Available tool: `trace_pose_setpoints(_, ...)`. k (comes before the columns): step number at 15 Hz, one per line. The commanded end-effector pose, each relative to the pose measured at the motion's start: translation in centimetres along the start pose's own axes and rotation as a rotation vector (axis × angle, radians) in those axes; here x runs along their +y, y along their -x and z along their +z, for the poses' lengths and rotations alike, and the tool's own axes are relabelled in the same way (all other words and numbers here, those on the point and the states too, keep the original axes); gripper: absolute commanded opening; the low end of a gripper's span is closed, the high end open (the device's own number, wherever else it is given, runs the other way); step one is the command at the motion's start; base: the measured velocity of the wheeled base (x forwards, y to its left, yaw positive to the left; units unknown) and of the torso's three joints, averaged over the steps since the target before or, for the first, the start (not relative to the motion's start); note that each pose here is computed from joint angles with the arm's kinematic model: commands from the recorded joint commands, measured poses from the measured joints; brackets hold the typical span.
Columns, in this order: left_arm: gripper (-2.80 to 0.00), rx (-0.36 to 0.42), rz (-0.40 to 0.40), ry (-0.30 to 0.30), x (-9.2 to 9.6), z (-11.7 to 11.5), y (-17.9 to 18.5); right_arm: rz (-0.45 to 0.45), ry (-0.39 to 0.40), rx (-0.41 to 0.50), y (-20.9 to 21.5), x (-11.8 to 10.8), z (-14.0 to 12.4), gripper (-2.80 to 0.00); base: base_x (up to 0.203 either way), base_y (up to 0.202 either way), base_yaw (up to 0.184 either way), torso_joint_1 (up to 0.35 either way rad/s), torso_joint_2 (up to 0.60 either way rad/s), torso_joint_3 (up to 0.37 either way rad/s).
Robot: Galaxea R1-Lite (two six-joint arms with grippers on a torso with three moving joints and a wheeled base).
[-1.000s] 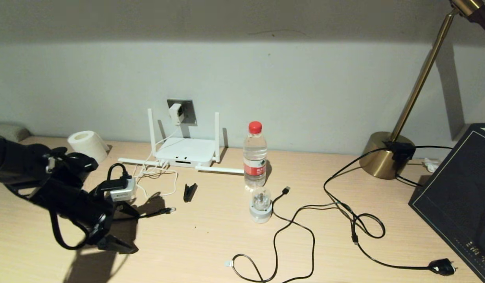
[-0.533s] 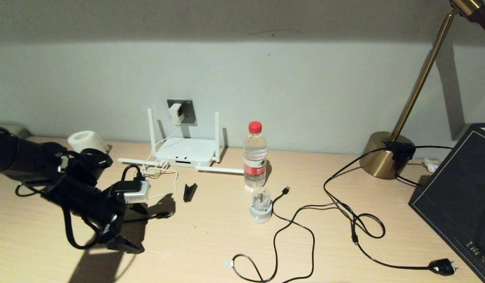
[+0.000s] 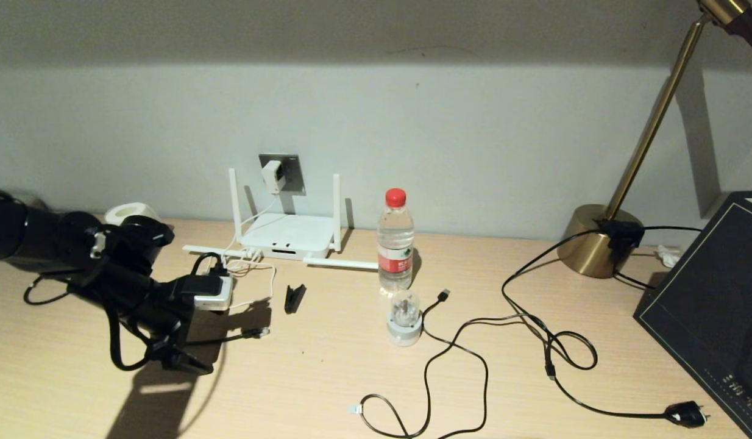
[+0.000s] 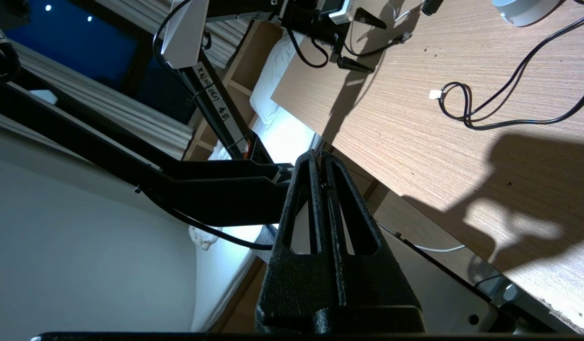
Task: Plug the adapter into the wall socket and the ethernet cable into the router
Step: Hand it to the other hand
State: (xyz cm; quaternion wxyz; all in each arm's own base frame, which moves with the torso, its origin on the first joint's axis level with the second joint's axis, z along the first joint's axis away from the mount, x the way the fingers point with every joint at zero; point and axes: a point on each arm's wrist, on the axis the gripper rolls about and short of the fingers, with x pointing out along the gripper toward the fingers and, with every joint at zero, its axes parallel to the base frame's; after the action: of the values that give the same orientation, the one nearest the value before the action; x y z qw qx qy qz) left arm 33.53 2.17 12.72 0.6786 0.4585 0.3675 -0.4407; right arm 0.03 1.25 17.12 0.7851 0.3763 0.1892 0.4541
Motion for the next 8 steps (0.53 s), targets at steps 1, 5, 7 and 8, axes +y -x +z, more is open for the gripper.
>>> trace_pose_setpoints(1, 0.0, 0.001, 0.038, -0.05, 1.0, 0.2, 0.5, 0.001, -0.007, 0.005, -0.1, 0.0, 0.0, -2.8, 0.0, 0.0, 0.0, 0.0, 0.0, 0.0)
trace_pose_setpoints(5, 0.0, 0.013, 0.05, -0.113, 2.3, 0.9, 0.7, 0.0, -0.006, 0.005, -0.1, 0.0, 0.0, -2.8, 0.0, 0.0, 0.0, 0.0, 0.0, 0.0)
trace_pose_setpoints(7, 0.0, 0.017, -0.004, -0.124, 2.2, 1.8, 0.3, 0.002, -0.007, 0.007, -0.1, 0.0, 0.0, -2.8, 0.0, 0.0, 0.0, 0.0, 0.0, 0.0)
trace_pose_setpoints(8, 0.0, 0.012, -0.017, -0.136, 2.2, 2.5, 0.1, 0.002, -0.006, 0.007, -0.1, 0.0, 0.0, -2.8, 0.0, 0.0, 0.0, 0.0, 0.0, 0.0)
